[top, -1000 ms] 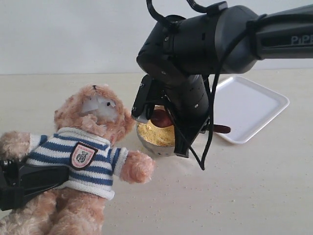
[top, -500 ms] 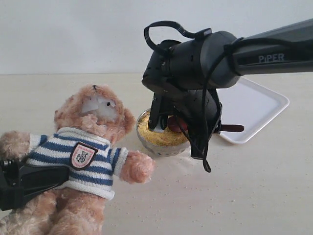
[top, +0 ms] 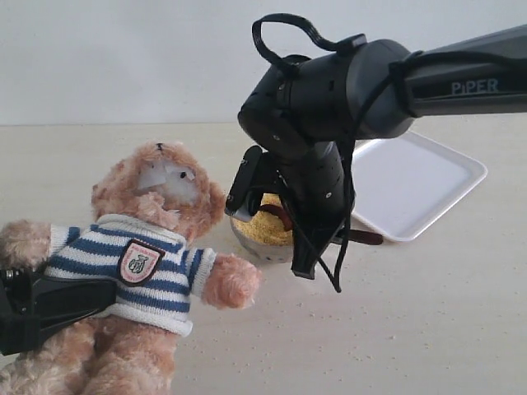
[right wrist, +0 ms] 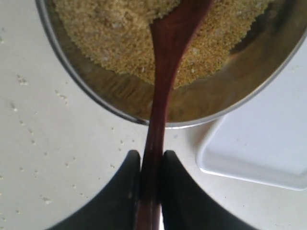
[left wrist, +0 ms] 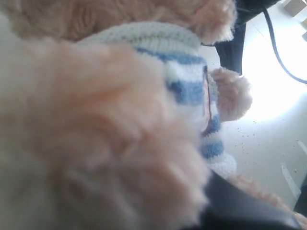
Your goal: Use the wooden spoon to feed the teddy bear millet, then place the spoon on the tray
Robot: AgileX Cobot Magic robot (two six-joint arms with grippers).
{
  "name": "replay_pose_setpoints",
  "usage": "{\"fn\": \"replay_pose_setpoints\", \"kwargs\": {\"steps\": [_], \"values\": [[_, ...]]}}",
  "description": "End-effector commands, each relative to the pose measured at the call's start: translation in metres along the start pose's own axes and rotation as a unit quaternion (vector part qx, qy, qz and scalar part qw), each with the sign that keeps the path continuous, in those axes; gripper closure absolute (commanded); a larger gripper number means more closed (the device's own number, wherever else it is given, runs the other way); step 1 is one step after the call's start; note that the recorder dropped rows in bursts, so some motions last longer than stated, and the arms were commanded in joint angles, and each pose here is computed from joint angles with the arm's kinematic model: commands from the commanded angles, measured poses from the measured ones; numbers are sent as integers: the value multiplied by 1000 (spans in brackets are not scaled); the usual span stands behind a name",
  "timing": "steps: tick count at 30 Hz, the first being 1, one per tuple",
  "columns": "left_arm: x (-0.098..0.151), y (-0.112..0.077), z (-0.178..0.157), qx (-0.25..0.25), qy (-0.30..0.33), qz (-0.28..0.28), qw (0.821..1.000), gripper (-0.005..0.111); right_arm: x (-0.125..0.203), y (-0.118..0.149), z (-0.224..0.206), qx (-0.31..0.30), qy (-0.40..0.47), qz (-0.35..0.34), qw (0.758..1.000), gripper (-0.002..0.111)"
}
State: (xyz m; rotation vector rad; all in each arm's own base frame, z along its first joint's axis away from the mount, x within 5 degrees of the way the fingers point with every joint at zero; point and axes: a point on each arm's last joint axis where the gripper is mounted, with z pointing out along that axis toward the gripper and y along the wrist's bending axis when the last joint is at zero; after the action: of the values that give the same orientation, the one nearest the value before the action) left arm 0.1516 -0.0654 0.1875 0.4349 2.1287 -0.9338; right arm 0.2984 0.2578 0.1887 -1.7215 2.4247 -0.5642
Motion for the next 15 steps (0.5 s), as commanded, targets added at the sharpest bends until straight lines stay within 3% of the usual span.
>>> {"fn": "replay_pose_setpoints", "kwargs": {"steps": [1,15], "values": [[-1,-2,0,8,-7,-1,1000,102,3,-8,-15,6,-11,9,1000,108],[-1,-2,0,8,-7,-1,1000,102,15,-20,-33,-68,-31,54,996,108]]}}
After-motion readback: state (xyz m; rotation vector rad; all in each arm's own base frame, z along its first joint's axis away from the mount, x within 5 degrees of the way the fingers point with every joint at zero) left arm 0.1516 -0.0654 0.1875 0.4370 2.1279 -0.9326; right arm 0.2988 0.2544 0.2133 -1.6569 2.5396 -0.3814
